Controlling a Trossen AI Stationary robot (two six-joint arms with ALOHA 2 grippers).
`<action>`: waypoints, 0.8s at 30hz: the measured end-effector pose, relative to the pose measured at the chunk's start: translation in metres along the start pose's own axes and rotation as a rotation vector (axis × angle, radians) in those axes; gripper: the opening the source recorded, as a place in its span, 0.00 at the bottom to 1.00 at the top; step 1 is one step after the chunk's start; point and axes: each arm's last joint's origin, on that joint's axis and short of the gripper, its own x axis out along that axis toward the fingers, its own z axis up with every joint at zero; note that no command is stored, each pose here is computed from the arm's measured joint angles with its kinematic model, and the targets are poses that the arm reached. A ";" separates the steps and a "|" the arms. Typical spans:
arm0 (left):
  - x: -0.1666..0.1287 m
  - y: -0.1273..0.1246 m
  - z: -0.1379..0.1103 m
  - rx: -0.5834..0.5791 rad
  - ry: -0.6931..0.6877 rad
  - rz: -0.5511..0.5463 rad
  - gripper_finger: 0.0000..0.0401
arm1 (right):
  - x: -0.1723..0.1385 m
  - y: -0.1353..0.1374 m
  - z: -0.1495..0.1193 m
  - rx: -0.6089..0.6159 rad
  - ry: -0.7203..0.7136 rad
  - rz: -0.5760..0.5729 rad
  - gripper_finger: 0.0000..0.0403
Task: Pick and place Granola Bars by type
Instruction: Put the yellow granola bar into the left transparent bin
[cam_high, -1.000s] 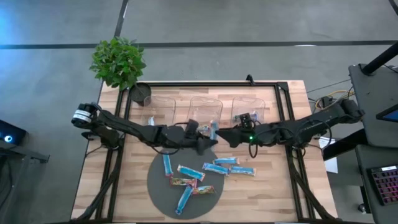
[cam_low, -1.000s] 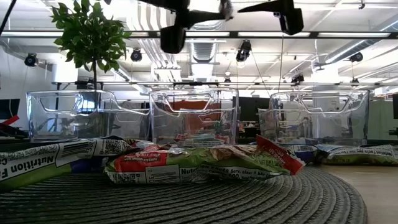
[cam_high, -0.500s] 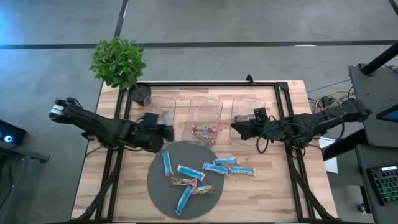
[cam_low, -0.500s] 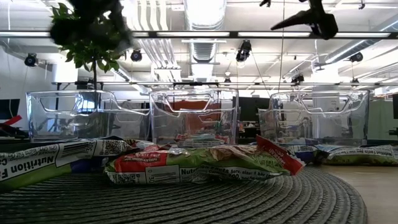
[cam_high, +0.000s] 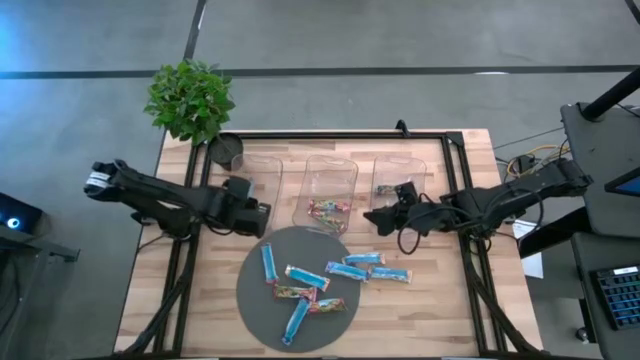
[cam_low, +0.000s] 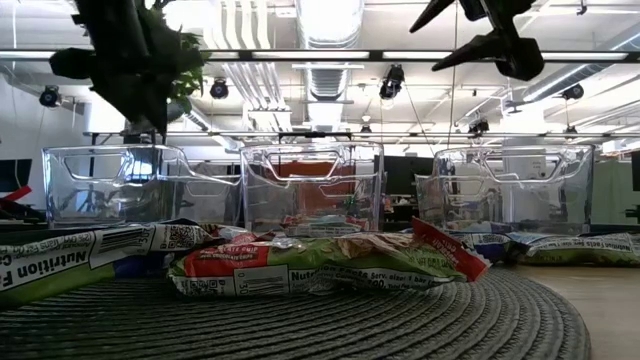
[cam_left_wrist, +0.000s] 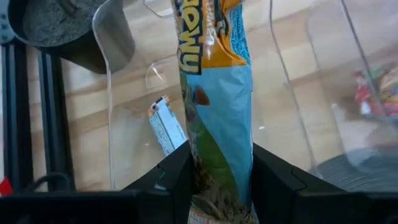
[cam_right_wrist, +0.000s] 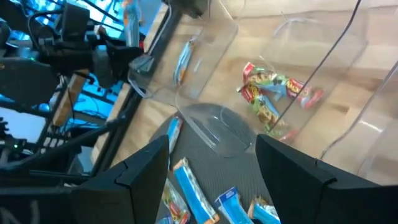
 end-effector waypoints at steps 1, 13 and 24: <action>0.001 -0.002 -0.001 0.007 0.001 0.007 0.30 | 0.001 0.000 0.000 0.008 0.001 -0.002 0.57; -0.002 -0.002 -0.004 0.066 0.069 0.023 0.33 | -0.001 0.000 0.000 0.012 0.001 0.003 0.57; -0.059 -0.036 -0.012 0.207 0.000 -0.386 0.33 | -0.006 0.001 -0.018 -0.242 0.329 0.098 0.57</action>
